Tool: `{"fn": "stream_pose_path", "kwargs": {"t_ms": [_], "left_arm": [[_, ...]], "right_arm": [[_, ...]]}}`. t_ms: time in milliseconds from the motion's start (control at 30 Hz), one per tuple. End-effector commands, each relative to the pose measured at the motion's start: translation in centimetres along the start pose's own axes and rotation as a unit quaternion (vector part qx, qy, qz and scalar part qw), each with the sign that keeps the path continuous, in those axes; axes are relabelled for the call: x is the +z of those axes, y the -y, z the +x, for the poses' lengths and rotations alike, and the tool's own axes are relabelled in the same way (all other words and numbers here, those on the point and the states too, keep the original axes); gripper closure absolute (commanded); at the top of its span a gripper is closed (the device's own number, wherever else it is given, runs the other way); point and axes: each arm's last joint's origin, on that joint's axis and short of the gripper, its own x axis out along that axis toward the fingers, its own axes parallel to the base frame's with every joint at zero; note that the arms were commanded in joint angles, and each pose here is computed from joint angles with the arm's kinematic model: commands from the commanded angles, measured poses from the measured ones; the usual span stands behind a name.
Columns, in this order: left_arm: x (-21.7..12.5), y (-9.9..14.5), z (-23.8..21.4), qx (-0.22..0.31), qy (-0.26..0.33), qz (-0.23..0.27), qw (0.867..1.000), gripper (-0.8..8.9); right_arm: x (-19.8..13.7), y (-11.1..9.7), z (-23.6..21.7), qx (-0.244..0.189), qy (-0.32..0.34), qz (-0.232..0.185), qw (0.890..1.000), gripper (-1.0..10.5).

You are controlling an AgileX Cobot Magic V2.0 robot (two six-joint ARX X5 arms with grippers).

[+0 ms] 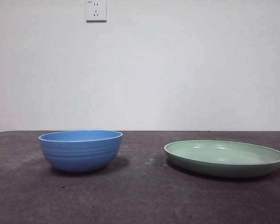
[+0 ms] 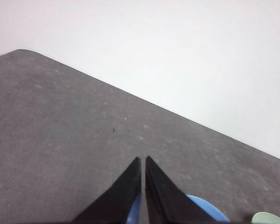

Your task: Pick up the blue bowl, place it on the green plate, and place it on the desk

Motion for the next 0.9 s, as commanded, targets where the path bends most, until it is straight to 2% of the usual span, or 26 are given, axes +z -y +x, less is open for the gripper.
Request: {"fn": "stream_pose_path", "kwargs": {"t_ms": [33, 267, 400, 467, 700, 833, 900], "left_arm": [[2.1, 1.1, -0.5, -0.008, 0.007, 0.013, 1.0, 7.98], [5.7, 3.2, -0.2, -0.046, -0.074, 0.077, 0.993, 7.98], [6.8, 3.8, 0.9, -0.064, -0.149, 0.1, 0.982, 7.98], [7.1, 4.0, 1.6, -0.078, -0.188, 0.111, 0.973, 7.98], [7.1, 4.8, 4.1, -0.158, -0.308, 0.107, 0.932, 7.98], [6.7, 5.5, 5.0, -0.194, -0.361, 0.11, 0.905, 7.98], [6.4, 5.8, 5.2, -0.202, -0.373, 0.111, 0.899, 7.98]], "right_arm": [[2.0, -0.7, -0.4, 0.002, 0.01, -0.007, 1.0, 9.4], [5.5, -1.8, -0.1, -0.005, -0.078, -0.036, 0.996, 9.4], [7.1, -2.3, 0.9, 0.026, -0.152, -0.048, 0.987, 9.4], [7.7, -2.5, 1.6, 0.042, -0.196, -0.052, 0.978, 9.4], [8.5, -2.9, 4.1, 0.111, -0.331, -0.048, 0.936, 9.4], [7.7, -3.2, 5.3, 0.148, -0.402, -0.036, 0.903, 9.4], [7.2, -3.3, 5.6, 0.158, -0.43, -0.036, 0.888, 9.4]]}}
